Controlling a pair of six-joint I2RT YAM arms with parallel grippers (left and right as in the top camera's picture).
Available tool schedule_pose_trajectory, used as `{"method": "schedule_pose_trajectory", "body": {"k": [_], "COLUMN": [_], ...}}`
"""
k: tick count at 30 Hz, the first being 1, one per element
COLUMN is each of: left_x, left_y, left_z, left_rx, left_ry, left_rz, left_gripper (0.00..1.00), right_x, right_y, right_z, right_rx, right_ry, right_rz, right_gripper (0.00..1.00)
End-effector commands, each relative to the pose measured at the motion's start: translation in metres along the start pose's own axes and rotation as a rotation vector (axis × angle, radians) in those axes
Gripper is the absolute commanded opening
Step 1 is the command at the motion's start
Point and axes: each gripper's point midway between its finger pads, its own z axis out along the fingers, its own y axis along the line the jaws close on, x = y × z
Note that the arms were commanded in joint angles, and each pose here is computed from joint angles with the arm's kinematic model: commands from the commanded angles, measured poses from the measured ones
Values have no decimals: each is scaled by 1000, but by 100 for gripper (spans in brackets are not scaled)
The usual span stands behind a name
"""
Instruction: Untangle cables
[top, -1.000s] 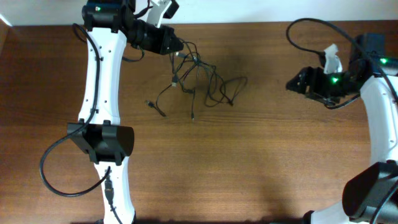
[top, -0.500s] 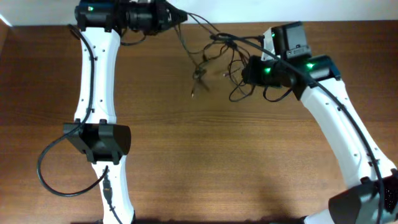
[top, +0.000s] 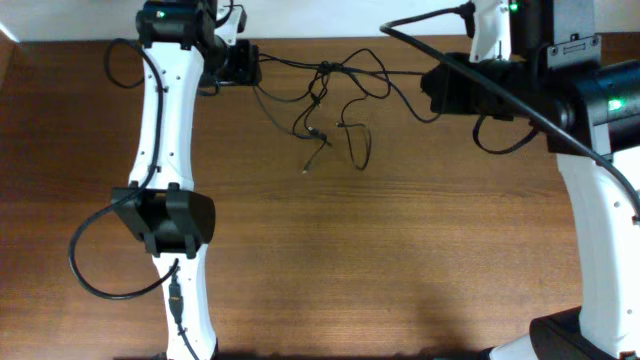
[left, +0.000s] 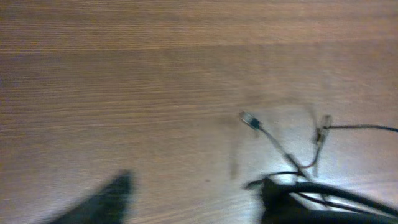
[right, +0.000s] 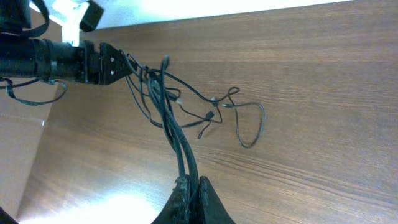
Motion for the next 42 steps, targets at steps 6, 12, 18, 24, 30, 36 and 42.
{"method": "schedule_pose_trajectory", "body": {"k": [6,12,18,24,30,36,42], "left_x": [5,27,90,114,-14,-41,-55], "left_y": [-87,-140,-163,-161,-217,-232,-202], "left_z": [-70,-18,137,169,-109,-254,-350], "left_rx": [547,414,306,304,445,630,724], "left_ry": [-124,30,176,200,-339,-660,-889], "left_rz": [400,323,318,291,400,295,136], "left_gripper": [93,54,56,0,0,0,0], "right_x": [41,28,17,17,14,4,-10], "right_y": [-39,-91,-158,-158,-119,-48,-30], "right_z": [25,20,-9,-9,2,68,94], "right_rx": [150,274,364,364,114,-126,-178], "right_ry": [231,200,145,145,171,207,161], "right_rz": [74,141,277,277,159,4,-45], "right_gripper": [60,86,86,86,86,86,86]}}
